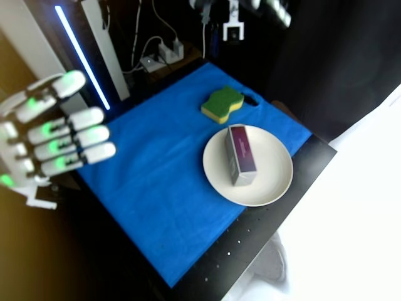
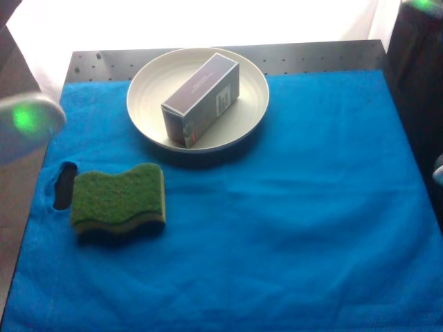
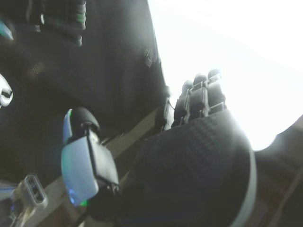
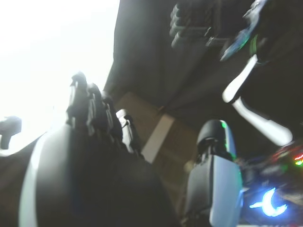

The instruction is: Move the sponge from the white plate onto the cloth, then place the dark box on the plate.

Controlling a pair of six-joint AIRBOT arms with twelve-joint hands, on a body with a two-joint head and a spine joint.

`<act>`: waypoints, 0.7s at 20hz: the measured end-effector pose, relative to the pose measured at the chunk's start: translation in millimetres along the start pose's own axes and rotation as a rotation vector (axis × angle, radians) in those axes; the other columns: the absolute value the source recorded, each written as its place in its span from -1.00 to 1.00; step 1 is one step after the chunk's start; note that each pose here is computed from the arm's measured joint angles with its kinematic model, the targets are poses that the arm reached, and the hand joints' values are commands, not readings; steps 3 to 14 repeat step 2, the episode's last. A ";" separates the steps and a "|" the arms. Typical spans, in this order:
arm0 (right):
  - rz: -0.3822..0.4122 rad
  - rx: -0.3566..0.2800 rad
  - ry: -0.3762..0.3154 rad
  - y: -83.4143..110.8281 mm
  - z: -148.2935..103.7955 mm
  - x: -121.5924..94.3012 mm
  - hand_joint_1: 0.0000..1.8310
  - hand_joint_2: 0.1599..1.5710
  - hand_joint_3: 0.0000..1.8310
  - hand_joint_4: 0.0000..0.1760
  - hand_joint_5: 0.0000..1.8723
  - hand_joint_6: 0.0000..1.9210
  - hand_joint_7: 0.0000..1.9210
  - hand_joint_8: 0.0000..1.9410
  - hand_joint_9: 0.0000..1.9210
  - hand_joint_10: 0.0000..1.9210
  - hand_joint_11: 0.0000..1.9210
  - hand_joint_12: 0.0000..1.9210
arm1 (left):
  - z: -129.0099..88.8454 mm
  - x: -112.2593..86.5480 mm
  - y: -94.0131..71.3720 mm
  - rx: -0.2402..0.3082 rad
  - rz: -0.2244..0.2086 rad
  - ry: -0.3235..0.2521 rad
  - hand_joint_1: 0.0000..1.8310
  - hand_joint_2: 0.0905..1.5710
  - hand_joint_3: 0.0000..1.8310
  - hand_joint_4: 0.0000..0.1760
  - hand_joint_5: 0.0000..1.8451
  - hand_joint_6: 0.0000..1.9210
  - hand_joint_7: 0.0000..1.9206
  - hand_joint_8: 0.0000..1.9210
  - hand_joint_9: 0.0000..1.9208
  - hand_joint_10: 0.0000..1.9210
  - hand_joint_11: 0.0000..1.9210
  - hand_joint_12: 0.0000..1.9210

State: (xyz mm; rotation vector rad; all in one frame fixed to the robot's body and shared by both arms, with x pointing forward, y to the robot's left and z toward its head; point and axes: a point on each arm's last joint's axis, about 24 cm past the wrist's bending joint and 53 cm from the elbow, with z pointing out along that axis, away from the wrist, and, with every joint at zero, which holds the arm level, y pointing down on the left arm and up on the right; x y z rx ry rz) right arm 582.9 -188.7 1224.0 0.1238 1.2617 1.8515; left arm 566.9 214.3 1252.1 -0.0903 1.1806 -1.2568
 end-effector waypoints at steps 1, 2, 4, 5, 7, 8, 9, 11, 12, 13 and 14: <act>-0.060 -0.030 -0.005 15.1 6.0 -9.2 -0.12 0.12 -1.00 -0.21 -0.27 -0.99 -0.69 -0.98 -0.74 -0.99 -0.84 -0.72 | 4.4 -3.5 -1.4 0.016 -0.004 -0.011 -0.98 0.57 -0.97 -1.00 -0.94 -0.99 -1.00 -1.00 -1.00 -1.00 -1.00 -1.00; -0.136 -0.073 -0.023 35.8 13.7 -20.6 -0.03 0.16 -0.99 -1.00 0.01 -0.98 -0.49 -0.97 -0.67 -0.99 -0.92 -0.45 | 10.0 -10.5 -4.8 0.037 -0.011 -0.030 -0.96 0.54 -1.00 -0.27 -0.88 -0.96 -0.99 -1.00 -1.00 -1.00 -1.00 -1.00; -0.136 -0.073 -0.023 35.8 13.7 -20.6 -0.03 0.16 -0.99 -1.00 0.01 -0.98 -0.49 -0.97 -0.67 -0.99 -0.92 -0.45 | 10.0 -10.5 -4.8 0.037 -0.011 -0.030 -0.96 0.54 -1.00 -0.27 -0.88 -0.96 -0.99 -1.00 -1.00 -1.00 -1.00 -1.00; -0.136 -0.073 -0.023 35.8 13.7 -20.6 -0.03 0.16 -0.99 -1.00 0.01 -0.98 -0.49 -0.97 -0.67 -0.99 -0.92 -0.45 | 10.0 -10.5 -4.8 0.037 -0.011 -0.030 -0.96 0.54 -1.00 -0.27 -0.88 -0.96 -0.99 -1.00 -1.00 -1.00 -1.00 -1.00; -0.136 -0.073 -0.023 35.8 13.7 -20.6 -0.03 0.16 -0.99 -1.00 0.01 -0.98 -0.49 -0.97 -0.67 -0.99 -0.92 -0.45 | 10.0 -10.5 -4.8 0.037 -0.011 -0.030 -0.96 0.54 -1.00 -0.27 -0.88 -0.96 -0.99 -1.00 -1.00 -1.00 -1.00 -1.00; -0.136 -0.073 -0.023 35.8 13.7 -20.6 -0.03 0.16 -0.99 -1.00 0.01 -0.98 -0.49 -0.97 -0.67 -0.99 -0.92 -0.45 | 10.0 -10.5 -4.8 0.037 -0.011 -0.030 -0.96 0.54 -1.00 -0.27 -0.88 -0.96 -0.99 -1.00 -1.00 -1.00 -1.00 -1.00; -0.136 -0.073 -0.023 35.8 13.7 -20.6 -0.03 0.16 -0.99 -1.00 0.01 -0.98 -0.49 -0.97 -0.67 -0.99 -0.92 -0.45 | 10.0 -10.5 -4.8 0.037 -0.011 -0.030 -0.96 0.54 -1.00 -0.27 -0.88 -0.96 -0.99 -1.00 -1.00 -1.00 -1.00 -1.00; -0.136 -0.073 -0.023 35.8 13.7 -20.6 -0.03 0.16 -0.99 -1.00 0.01 -0.98 -0.49 -0.97 -0.67 -0.99 -0.92 -0.45 | 10.0 -10.5 -4.8 0.037 -0.011 -0.030 -0.96 0.54 -1.00 -0.27 -0.88 -0.96 -0.99 -1.00 -1.00 -1.00 -1.00 -1.00; -0.136 -0.073 -0.023 35.8 13.7 -20.6 -0.03 0.16 -0.99 -1.00 0.01 -0.98 -0.49 -0.97 -0.67 -0.99 -0.92 -0.45 | 10.0 -10.5 -4.8 0.037 -0.011 -0.030 -0.96 0.54 -1.00 -0.27 -0.88 -0.96 -0.99 -1.00 -1.00 -1.00 -1.00 -1.00; -0.136 -0.073 -0.023 35.8 13.7 -20.6 -0.03 0.16 -0.99 -1.00 0.01 -0.98 -0.49 -0.97 -0.67 -0.99 -0.92 -0.45 | 10.0 -10.5 -4.8 0.037 -0.011 -0.030 -0.96 0.54 -1.00 -0.27 -0.88 -0.96 -0.99 -1.00 -1.00 -1.00 -1.00 -1.00; -0.136 -0.073 -0.023 35.8 13.7 -20.6 -0.03 0.16 -0.99 -1.00 0.01 -0.98 -0.49 -0.97 -0.67 -0.99 -0.92 -0.45 | 10.0 -10.5 -4.8 0.037 -0.011 -0.030 -0.96 0.54 -1.00 -0.27 -0.88 -0.96 -0.99 -1.00 -1.00 -1.00 -1.00 -1.00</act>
